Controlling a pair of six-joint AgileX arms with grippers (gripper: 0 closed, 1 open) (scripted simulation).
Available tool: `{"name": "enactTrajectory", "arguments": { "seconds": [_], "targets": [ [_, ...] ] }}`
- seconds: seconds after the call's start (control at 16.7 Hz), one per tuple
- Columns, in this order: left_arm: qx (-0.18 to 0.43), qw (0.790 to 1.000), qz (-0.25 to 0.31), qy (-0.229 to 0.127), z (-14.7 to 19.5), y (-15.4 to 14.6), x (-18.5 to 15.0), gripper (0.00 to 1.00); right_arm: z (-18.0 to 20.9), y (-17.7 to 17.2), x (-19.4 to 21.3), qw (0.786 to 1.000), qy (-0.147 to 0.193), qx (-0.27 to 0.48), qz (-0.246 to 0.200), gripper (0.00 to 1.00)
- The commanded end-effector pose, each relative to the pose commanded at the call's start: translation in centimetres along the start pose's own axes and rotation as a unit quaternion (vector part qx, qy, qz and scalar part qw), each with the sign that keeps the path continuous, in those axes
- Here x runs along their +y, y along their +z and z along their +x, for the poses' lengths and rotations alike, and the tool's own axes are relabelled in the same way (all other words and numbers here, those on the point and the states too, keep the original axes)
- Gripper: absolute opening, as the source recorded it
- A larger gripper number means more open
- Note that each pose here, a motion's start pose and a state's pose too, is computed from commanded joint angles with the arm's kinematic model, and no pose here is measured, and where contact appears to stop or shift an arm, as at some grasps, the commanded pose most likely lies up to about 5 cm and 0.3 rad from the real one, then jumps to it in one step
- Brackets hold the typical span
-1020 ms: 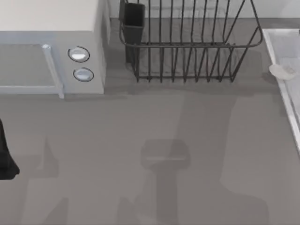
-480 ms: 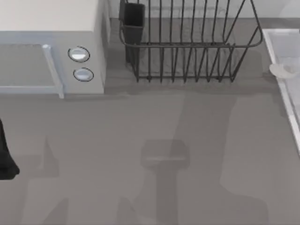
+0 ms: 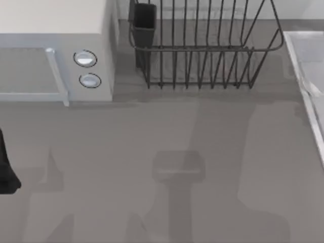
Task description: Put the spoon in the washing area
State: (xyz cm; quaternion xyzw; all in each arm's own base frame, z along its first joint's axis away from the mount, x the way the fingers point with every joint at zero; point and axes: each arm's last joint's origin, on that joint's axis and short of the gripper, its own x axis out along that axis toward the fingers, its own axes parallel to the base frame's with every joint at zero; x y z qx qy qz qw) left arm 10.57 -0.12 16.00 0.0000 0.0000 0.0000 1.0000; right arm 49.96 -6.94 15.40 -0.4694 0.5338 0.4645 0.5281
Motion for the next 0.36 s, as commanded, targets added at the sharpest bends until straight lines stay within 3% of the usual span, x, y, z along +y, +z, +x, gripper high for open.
{"name": "enactTrajectory", "arguments": {
  "seconds": [0.36],
  "targets": [
    [0.000, 1.000, 0.000, 0.000, 0.00, 0.00, 0.00, 1.00, 0.00, 0.00, 0.00, 1.000, 0.000, 0.000, 0.000, 1.00]
  ]
}}
